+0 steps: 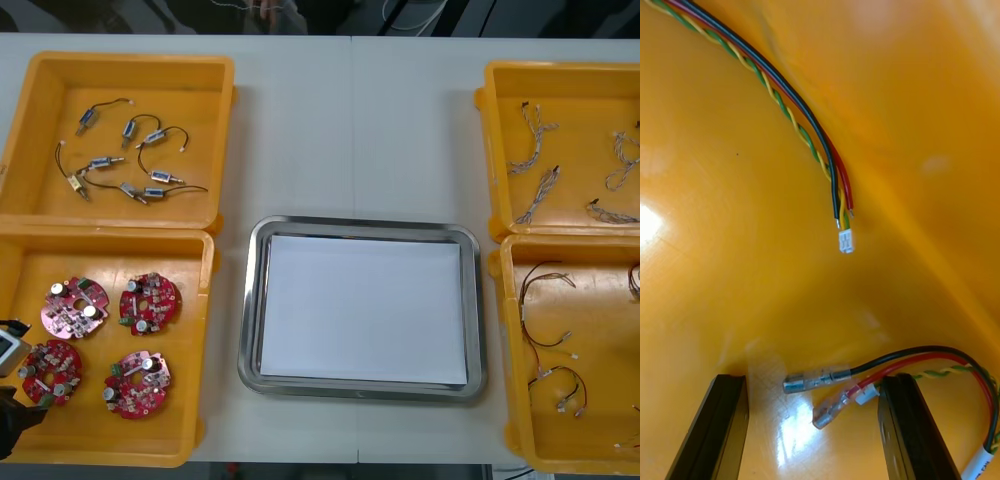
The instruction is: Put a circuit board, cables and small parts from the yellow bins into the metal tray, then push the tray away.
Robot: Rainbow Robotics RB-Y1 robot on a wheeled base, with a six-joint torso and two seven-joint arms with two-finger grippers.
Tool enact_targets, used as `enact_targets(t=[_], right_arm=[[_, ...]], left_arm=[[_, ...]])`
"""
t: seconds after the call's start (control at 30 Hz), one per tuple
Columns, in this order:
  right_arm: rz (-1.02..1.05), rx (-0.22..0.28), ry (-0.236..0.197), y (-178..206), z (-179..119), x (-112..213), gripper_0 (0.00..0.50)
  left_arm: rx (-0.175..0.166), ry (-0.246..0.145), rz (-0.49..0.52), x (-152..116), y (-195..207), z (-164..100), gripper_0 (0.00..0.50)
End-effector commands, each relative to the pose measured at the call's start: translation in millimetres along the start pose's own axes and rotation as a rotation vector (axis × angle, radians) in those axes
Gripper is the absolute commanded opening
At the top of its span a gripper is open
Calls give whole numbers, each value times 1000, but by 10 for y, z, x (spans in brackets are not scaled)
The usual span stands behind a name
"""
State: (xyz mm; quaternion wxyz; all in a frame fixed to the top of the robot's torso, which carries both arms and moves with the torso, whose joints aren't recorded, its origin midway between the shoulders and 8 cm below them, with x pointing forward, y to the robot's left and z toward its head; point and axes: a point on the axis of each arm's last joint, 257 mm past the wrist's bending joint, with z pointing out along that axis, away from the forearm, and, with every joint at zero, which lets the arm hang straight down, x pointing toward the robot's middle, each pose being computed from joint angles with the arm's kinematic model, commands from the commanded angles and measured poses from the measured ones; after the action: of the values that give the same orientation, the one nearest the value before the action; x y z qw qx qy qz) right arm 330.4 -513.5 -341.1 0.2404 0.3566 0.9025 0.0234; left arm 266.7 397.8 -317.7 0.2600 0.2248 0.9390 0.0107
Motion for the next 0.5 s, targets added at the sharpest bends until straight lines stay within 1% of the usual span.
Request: enact_targets(t=[0.03,0.2,0.27,0.37,0.5], right_arm=[[48,-6,29,-29,69,201,500],[52,-9,25,-63,83,235,500],[54,-19,23,-55,95,255,500],[54,-16,27,-88,110,305,500],[55,-19,28,-91,118,325,500]], left_arm=[[-9,-3,99,-112,75,13,500],[-4,9,109,-92,72,37,500],[-2,16,115,-79,80,61,500],[0,31,128,-56,93,87,500],[3,35,133,-77,101,108,500]])
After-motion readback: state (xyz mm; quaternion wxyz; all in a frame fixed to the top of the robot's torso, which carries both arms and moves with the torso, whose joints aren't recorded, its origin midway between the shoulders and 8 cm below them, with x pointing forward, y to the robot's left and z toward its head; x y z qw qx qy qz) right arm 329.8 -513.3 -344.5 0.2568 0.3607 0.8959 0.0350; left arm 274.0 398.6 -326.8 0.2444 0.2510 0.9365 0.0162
